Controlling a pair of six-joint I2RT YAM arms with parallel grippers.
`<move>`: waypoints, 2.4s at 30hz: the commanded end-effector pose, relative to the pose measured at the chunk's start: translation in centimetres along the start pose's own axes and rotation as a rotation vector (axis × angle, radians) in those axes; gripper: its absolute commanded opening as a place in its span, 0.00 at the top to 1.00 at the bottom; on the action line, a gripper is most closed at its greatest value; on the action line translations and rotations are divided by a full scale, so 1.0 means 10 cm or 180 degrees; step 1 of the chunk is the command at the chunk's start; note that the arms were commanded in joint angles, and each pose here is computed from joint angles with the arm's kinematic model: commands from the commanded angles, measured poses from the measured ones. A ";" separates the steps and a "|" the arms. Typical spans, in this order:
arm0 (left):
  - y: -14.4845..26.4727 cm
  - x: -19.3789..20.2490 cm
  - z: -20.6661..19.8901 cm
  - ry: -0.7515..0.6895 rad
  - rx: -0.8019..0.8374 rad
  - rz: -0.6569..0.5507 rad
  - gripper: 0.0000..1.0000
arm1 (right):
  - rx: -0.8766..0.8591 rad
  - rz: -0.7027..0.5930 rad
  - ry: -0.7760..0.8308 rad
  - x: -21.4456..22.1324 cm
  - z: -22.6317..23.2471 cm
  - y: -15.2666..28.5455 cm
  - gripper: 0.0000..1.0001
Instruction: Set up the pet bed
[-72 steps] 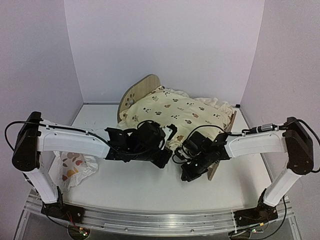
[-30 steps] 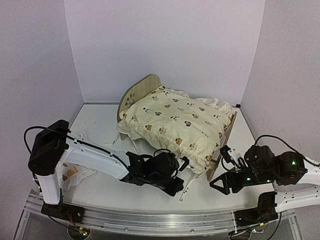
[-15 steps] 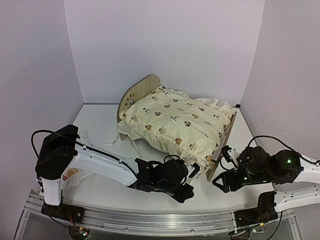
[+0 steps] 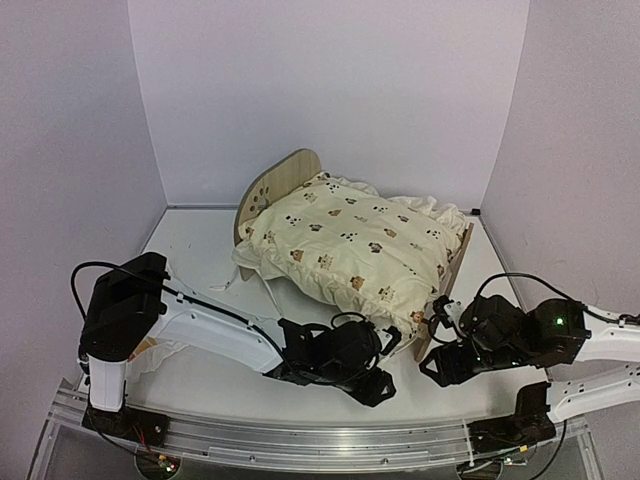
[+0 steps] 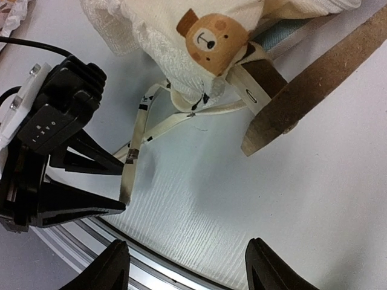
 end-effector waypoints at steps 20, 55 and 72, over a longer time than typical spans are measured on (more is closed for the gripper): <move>0.64 -0.11 -0.15 -0.0431 0.0068 0.0070 0.46 | 0.0081 -0.0290 -0.0137 -0.10 0.07 -0.06 0.35; -0.05 0.25 0.14 -0.0581 -0.0460 0.0777 1.00 | 0.0143 -0.0199 0.0000 -0.08 0.10 -0.17 0.37; 0.24 -0.23 -0.09 -0.0713 -0.0312 0.0400 1.00 | -0.0046 -0.0190 0.0277 -0.09 0.18 -0.22 0.35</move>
Point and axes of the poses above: each gripper's point midway between its finger pads, its own y axis back along the fingers, its own z axis along the line the jaws close on, x = y × z, the point moved 10 cm from there along y, back along the fingers, and after that the axes turned 14 degrees about -y, right-handed, at the moved point
